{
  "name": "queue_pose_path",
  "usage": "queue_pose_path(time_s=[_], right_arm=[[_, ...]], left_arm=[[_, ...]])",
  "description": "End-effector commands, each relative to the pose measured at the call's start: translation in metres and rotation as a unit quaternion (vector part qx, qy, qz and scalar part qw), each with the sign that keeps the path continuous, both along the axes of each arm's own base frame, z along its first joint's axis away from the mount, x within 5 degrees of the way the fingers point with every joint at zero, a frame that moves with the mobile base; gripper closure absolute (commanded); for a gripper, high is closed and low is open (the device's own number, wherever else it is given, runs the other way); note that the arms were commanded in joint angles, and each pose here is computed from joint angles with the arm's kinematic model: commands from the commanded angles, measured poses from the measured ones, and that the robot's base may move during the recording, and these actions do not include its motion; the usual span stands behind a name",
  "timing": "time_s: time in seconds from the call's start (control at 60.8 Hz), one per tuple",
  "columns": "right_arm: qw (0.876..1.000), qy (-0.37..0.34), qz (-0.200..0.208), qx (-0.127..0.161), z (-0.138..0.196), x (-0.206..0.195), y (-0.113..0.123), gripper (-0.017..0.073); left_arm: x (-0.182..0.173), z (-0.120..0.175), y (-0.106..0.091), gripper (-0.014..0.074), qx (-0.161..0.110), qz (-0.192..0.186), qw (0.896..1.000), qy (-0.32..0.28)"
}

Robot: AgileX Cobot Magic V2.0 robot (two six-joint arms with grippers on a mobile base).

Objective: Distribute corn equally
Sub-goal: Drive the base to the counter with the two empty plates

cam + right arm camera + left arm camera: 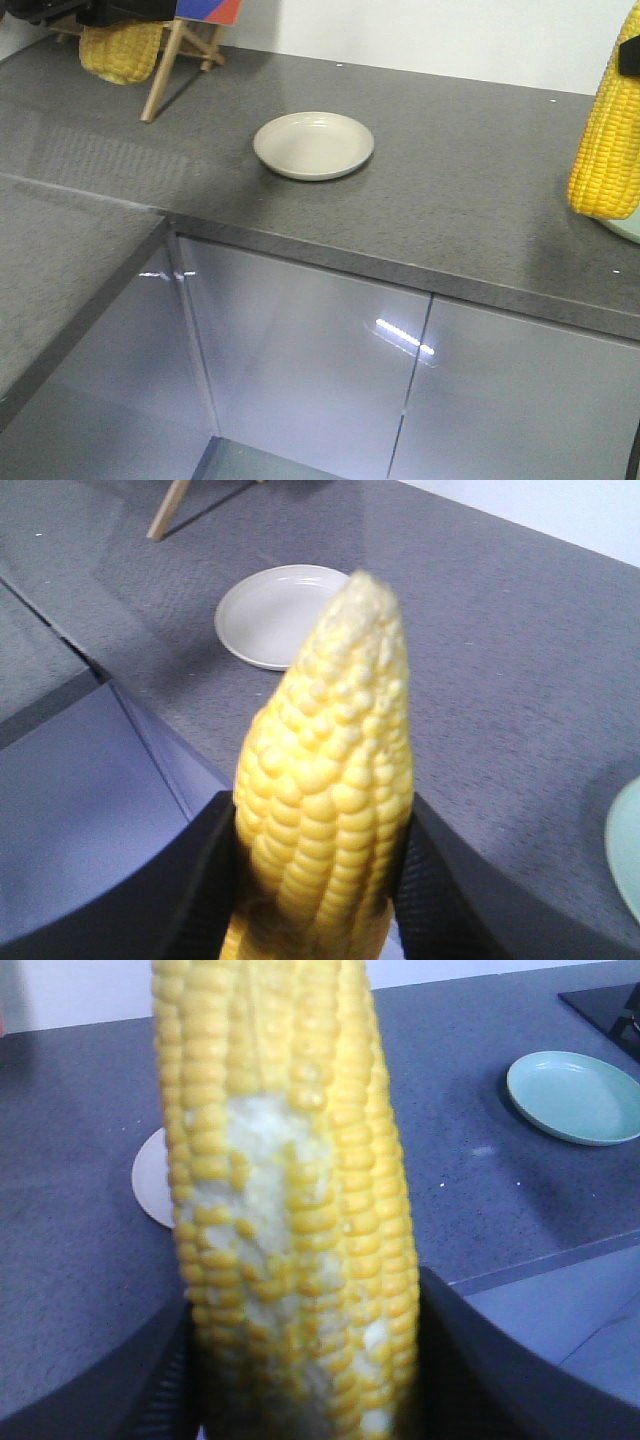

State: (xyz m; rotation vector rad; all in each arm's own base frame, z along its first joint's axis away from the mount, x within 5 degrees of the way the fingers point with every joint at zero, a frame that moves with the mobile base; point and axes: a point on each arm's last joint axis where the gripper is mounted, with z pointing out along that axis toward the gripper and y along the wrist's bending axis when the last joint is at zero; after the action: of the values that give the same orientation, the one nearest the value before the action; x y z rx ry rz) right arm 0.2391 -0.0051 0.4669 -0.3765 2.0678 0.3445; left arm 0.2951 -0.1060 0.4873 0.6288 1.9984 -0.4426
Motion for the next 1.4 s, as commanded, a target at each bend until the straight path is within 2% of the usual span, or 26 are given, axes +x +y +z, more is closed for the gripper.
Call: queue_pose_path(time_s=[0.0,1.383], right_arm=[[0.999,-0.047,-0.009,0.013,0.0162,-0.006,0.0016,0.0314],[0.999,-0.047,-0.009,0.013,0.0162,-0.006,0.0016,0.0314]], left_arm=[[-0.0143,0.0255,0.0022,0.0465,-0.037,0.006,0.998,-0.052],[-0.0143,0.0255,0.0022,0.0465,-0.037,0.006,0.998,-0.052]])
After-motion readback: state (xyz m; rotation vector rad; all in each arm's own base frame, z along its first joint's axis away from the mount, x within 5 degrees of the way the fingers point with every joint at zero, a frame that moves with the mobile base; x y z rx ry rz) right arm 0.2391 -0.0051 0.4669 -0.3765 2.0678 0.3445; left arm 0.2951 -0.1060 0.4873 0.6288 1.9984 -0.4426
